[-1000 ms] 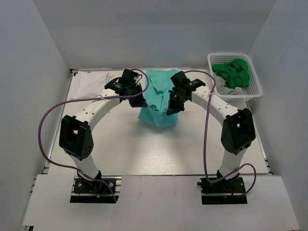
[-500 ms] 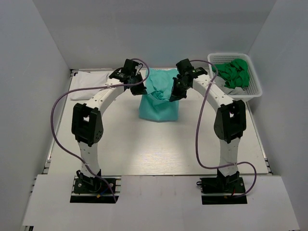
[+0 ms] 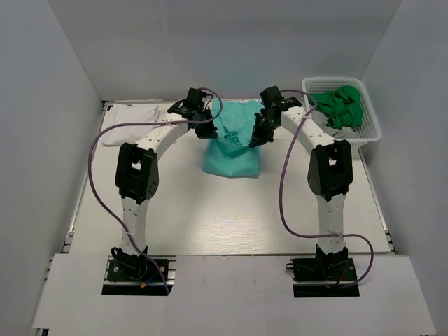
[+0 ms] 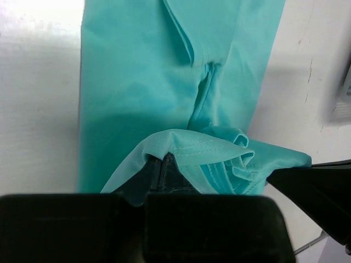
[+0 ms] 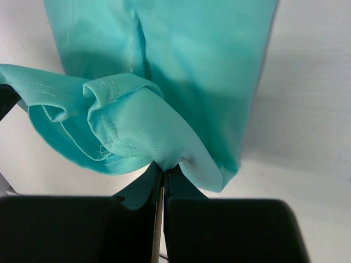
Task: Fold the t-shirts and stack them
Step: Fold the folded rectangular tshirt in 1/3 of the way
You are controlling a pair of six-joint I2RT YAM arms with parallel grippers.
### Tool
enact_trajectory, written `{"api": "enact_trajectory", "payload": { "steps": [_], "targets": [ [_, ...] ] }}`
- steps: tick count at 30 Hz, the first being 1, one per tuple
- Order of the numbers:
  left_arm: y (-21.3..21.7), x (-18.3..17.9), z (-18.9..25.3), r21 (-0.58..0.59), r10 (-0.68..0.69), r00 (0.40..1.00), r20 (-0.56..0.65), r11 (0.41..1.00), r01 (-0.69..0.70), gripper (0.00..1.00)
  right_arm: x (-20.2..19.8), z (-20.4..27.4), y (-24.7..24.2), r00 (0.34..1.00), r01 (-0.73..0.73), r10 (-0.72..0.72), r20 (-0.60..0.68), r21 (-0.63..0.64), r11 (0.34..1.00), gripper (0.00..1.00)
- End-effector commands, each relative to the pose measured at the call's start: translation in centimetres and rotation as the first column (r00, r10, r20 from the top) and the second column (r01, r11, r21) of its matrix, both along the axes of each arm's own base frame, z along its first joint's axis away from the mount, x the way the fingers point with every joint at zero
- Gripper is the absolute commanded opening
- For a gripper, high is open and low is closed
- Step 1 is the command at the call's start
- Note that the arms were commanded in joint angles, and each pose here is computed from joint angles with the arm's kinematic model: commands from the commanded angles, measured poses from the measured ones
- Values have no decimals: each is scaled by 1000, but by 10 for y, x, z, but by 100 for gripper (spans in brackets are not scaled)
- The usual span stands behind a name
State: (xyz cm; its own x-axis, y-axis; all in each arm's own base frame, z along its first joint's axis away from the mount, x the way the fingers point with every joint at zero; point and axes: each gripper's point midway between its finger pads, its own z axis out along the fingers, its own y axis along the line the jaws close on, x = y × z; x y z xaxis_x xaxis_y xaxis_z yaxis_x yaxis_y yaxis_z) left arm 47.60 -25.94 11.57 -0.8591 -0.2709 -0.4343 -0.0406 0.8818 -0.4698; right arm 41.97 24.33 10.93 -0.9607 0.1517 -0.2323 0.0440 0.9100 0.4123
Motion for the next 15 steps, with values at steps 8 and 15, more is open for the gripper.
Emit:
{"api": "enact_trajectory", "payload": {
  "steps": [8, 15],
  "targets": [
    [0, 35, -2, 0, 8, 999, 41, 1000, -8, 0, 42, -8, 1, 999, 27, -30, 20, 101, 995, 0],
    [-1, 53, -12, -34, 5, 998, 57, 999, -3, 0, 70, -10, 8, 997, 50, -60, 51, 184, 982, 0]
  ]
}}
